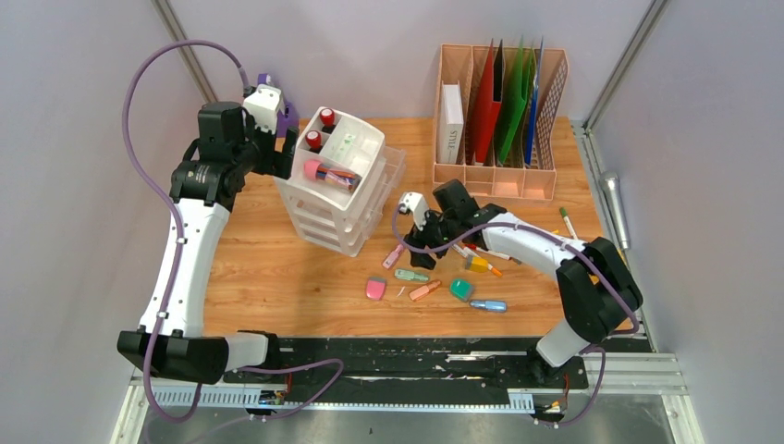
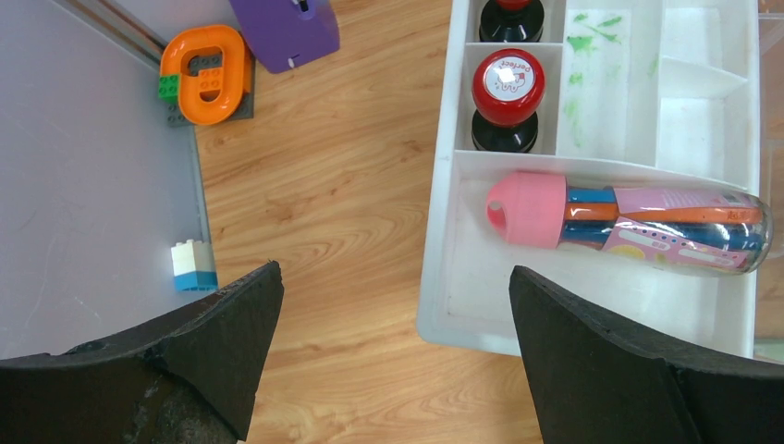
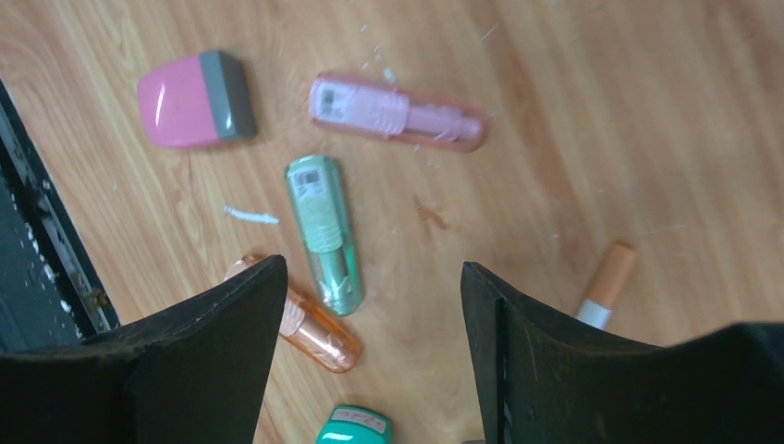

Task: Organize the desk
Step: Pick up the stationery from the center of the board.

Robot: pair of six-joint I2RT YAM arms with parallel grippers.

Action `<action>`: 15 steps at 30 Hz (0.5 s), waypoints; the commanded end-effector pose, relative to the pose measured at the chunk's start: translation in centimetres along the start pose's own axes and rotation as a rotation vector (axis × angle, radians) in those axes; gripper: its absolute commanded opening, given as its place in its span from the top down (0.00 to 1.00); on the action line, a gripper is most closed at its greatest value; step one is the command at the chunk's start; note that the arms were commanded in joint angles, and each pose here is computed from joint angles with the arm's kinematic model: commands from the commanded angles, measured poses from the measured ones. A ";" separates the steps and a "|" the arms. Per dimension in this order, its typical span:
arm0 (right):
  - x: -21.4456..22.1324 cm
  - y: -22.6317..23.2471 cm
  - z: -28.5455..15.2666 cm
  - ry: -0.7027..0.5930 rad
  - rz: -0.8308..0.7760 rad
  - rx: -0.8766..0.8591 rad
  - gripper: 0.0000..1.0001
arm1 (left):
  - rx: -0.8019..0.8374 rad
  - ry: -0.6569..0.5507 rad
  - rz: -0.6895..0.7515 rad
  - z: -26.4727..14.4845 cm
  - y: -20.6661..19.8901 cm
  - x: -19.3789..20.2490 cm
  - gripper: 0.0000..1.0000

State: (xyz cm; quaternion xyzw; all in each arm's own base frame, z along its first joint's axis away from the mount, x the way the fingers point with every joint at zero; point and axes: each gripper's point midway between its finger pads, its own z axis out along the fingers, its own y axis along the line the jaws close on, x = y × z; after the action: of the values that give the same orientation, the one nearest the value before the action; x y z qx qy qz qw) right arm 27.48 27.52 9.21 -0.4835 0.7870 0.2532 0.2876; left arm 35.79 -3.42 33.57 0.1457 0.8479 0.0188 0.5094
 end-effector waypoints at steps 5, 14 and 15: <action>1.4 3.2 2.0 0.025 -0.158 -0.064 0.30 | -0.017 -0.050 0.001 -0.7 0.5 -1.2 0.00; 2.5 2.7 4.5 0.104 -0.218 -0.029 0.33 | -0.009 -0.048 0.000 -0.7 0.3 -1.1 0.00; 2.6 2.7 4.7 0.112 -0.225 -0.027 0.34 | -0.007 -0.050 0.001 -0.7 0.2 -1.1 0.00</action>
State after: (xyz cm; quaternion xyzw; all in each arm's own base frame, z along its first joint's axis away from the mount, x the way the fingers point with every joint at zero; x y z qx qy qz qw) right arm 23.13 28.77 3.75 -0.5679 0.7579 0.2245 0.2294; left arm 35.82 -3.41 33.60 0.1455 0.8475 0.0192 0.5101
